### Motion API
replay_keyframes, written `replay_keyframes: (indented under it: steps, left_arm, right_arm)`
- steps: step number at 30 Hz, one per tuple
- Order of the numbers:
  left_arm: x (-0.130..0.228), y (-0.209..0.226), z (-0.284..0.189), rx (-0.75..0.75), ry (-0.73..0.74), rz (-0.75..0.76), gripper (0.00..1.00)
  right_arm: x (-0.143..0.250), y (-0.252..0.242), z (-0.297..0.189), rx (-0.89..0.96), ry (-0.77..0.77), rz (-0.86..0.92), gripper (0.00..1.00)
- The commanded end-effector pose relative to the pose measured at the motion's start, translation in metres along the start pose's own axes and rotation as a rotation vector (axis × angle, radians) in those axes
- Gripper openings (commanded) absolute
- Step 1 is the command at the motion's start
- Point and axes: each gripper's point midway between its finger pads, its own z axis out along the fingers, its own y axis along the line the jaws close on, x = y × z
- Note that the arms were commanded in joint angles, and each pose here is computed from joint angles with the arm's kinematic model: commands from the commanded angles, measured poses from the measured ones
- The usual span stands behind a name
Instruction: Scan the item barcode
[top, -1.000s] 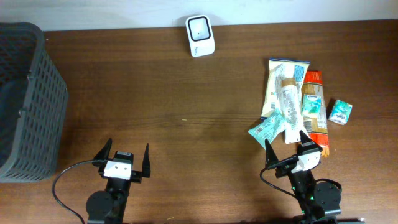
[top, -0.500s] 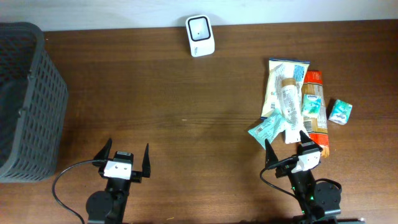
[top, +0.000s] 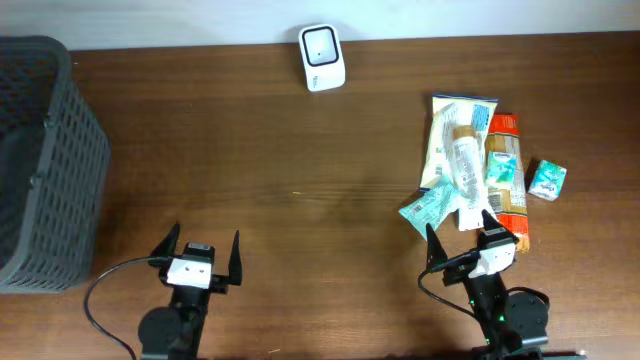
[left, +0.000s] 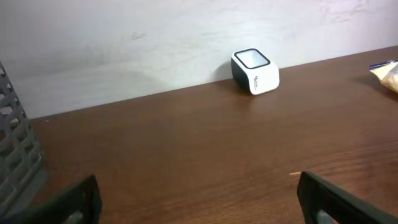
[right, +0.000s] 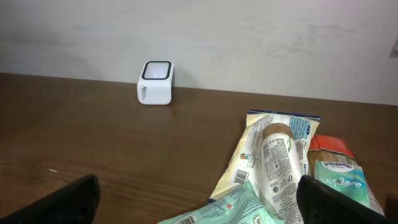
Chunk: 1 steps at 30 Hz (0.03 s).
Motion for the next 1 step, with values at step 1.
replay_keyframes:
  steps: [1]
  left_arm:
    - [0.0009, 0.0, -0.0002, -0.003, -0.003, 0.017, 0.99]
  right_arm:
    - [0.0022, -0.0007, -0.0001, 0.001, 0.003, 0.002, 0.99]
